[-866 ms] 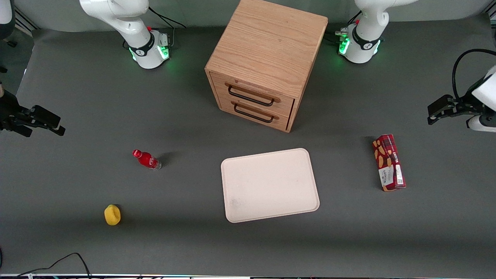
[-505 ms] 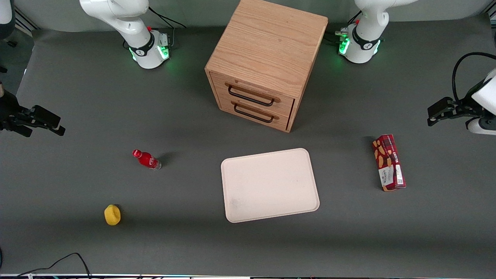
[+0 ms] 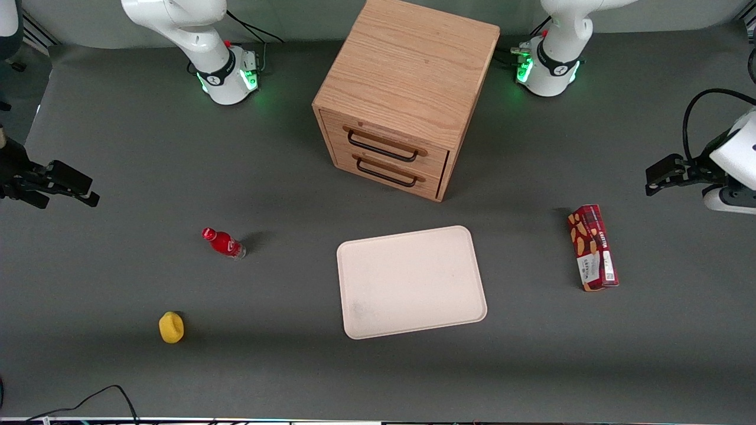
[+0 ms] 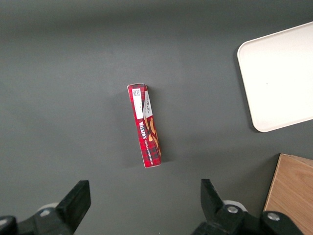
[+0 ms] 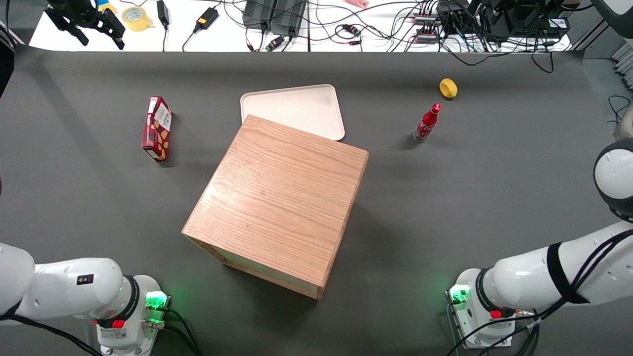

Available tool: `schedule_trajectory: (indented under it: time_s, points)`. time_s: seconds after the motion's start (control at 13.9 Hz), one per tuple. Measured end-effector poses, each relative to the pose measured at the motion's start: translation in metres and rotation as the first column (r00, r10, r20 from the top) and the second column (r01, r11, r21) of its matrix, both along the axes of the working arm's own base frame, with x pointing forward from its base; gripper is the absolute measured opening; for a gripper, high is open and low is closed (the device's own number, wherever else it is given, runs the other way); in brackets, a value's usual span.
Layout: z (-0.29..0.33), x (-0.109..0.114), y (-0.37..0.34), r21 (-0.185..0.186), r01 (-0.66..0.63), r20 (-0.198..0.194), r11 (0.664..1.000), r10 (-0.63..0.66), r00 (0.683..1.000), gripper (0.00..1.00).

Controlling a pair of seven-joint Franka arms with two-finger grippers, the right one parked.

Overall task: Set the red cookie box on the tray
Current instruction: 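Move the left gripper toward the red cookie box beside the tray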

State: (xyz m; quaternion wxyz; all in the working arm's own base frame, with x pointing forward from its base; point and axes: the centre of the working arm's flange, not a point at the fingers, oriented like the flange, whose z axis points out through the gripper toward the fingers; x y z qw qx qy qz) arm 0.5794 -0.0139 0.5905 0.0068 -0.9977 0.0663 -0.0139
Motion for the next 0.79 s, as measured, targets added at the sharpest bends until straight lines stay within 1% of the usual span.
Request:
schedule_trajectory:
  time_s: [0.51,0.79]
  points:
    - [-0.005,0.001,-0.002,-0.001,0.004,-0.014,1.0,-0.004,1.0,1.0]
    - [-0.018,0.007,0.0,-0.004,0.001,-0.036,1.0,-0.001,0.999,1.0]
